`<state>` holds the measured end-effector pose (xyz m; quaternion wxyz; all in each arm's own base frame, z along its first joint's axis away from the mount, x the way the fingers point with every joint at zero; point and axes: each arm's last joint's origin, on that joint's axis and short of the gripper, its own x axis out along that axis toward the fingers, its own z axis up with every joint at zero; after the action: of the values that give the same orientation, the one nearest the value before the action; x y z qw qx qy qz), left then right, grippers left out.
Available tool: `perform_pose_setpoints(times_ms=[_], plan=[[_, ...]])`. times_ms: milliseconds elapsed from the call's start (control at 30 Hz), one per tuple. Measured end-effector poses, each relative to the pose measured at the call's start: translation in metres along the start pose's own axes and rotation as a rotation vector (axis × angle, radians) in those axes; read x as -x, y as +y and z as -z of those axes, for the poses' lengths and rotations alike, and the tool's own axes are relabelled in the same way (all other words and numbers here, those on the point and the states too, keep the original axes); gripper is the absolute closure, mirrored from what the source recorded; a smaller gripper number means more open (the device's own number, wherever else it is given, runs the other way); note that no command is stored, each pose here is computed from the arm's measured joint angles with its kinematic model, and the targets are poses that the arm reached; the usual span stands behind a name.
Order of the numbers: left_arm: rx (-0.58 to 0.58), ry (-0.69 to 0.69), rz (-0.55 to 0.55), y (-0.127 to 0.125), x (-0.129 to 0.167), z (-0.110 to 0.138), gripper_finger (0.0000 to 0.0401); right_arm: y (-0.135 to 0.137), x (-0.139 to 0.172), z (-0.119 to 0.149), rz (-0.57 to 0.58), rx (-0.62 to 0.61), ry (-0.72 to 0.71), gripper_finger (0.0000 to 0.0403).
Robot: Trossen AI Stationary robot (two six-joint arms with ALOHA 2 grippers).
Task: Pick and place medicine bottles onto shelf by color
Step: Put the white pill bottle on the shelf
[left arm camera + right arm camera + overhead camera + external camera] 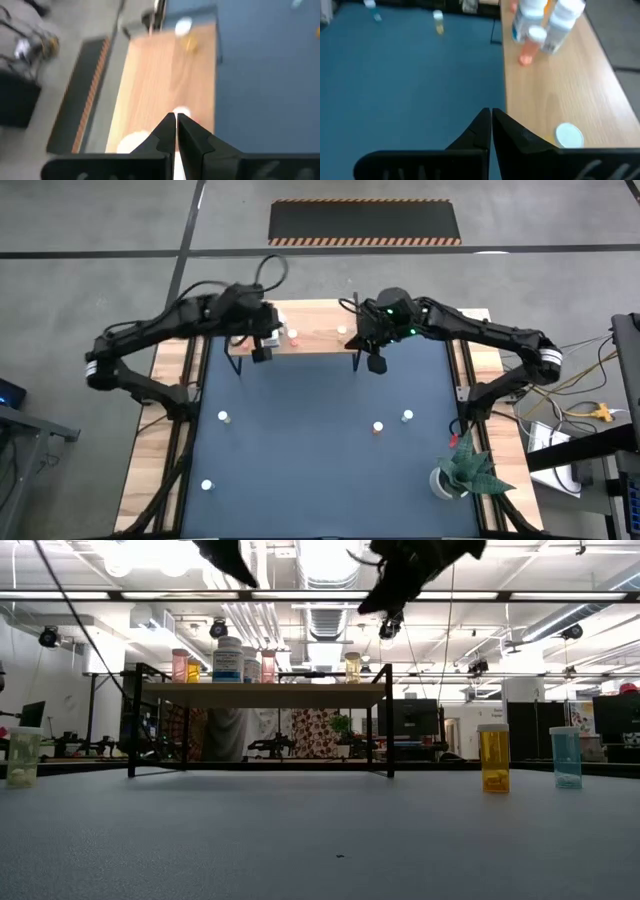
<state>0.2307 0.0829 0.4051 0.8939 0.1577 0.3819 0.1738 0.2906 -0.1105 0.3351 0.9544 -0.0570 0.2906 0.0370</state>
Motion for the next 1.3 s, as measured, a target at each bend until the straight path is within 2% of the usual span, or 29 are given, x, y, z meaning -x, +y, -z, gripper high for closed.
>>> perform_pose_setpoints(times_ms=[233, 567, 967, 1133, 1300], plan=[[-0.03, 0.24, 0.011, 0.035, -0.036, -0.002, 0.0401, 0.017, 0.002, 0.021, 0.005, -0.023, -0.068, 0.0394], [0.012, 0.336, -0.003, 0.057, -0.064, 0.012, 0.0401, 0.029, 0.008, 0.039, 0.018, -0.048, -0.142, 0.0394], [0.067, 0.389, 0.001, 0.054, -0.078, 0.025, 0.0401, 0.031, 0.007, 0.045, 0.022, -0.05, -0.157, 0.0394], [0.149, 0.408, -0.044, 0.054, -0.076, 0.026, 0.0401, 0.031, 0.006, 0.045, 0.023, -0.049, -0.161, 0.0394], [0.18, 0.424, -0.075, 0.055, -0.068, 0.028, 0.0401, 0.031, 0.006, 0.046, 0.023, -0.049, -0.159, 0.0394]])
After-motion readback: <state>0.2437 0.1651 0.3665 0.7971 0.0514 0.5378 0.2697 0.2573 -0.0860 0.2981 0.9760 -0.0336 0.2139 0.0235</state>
